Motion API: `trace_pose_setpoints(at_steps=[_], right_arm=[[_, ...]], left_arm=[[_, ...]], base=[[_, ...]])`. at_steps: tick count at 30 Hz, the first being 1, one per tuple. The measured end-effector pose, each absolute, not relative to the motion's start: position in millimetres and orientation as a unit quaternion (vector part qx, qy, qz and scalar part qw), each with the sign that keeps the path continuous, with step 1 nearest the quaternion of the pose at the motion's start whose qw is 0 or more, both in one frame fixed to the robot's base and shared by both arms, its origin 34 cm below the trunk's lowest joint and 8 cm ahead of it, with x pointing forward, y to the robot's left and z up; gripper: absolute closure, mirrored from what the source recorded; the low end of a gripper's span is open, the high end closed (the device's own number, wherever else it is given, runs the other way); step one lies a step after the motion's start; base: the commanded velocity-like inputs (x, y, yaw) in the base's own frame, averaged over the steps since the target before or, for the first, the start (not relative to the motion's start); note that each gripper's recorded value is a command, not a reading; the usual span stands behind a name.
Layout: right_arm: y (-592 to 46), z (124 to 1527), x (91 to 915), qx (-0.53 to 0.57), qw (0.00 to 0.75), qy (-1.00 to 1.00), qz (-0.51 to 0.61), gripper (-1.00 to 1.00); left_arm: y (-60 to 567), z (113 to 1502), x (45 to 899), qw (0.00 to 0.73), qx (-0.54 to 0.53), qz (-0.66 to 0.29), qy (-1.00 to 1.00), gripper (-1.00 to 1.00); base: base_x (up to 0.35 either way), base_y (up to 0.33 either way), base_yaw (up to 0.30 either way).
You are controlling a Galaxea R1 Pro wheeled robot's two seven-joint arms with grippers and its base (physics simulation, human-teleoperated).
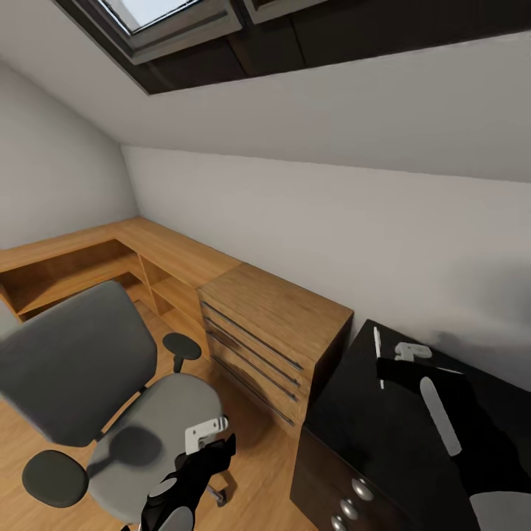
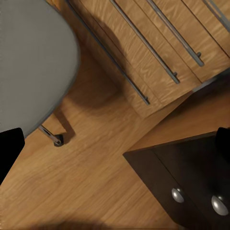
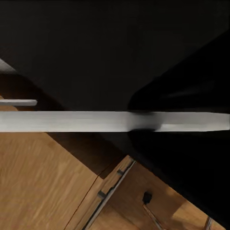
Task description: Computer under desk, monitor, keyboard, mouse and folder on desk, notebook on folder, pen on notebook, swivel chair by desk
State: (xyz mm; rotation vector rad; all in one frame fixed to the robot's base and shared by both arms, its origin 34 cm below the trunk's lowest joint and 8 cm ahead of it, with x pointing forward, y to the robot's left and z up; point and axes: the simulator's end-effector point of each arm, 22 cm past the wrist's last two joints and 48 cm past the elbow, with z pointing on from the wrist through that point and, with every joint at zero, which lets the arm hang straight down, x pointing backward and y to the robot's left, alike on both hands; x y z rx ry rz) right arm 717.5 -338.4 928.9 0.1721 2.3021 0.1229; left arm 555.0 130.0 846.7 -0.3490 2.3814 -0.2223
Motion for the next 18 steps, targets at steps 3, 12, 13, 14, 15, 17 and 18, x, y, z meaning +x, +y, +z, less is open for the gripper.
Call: trace_pose_setpoints(at_steps=[3, 12, 13, 14, 15, 17, 18], right_arm=[[-337, 933, 719, 0.076, 0.408, 0.908, 0.056, 1.00], [-374, 939, 717, 0.132, 0.418, 0.897, 0.054, 1.00], [-376, 939, 716, 0.135, 0.419, 0.896, 0.054, 1.00], [-380, 939, 716, 0.140, 0.419, 0.895, 0.053, 1.00], [-382, 940, 715, 0.143, 0.420, 0.895, 0.053, 1.00], [-384, 939, 715, 0.147, 0.419, 0.894, 0.054, 1.00], [-383, 937, 714, 0.149, 0.417, 0.895, 0.055, 1.00]], left_arm=[[131, 846, 555, 0.354, -0.134, -0.085, 0.922, -1.00], [131, 845, 555, 0.353, -0.133, -0.085, 0.922, -1.00], [131, 845, 555, 0.353, -0.133, -0.085, 0.922, -1.00], [131, 845, 555, 0.353, -0.133, -0.085, 0.922, -1.00], [131, 845, 555, 0.353, -0.133, -0.085, 0.922, -1.00], [131, 845, 555, 0.353, -0.133, -0.085, 0.922, -1.00], [131, 845, 555, 0.353, -0.133, -0.085, 0.922, -1.00]], base=[[-0.141, 0.082, 0.000], [-0.245, 0.223, -0.171], [-0.241, 0.252, -0.288], [-0.246, 0.245, -0.291], [-0.250, 0.241, -0.293], [-0.262, 0.227, -0.296], [-0.270, 0.218, -0.298]])
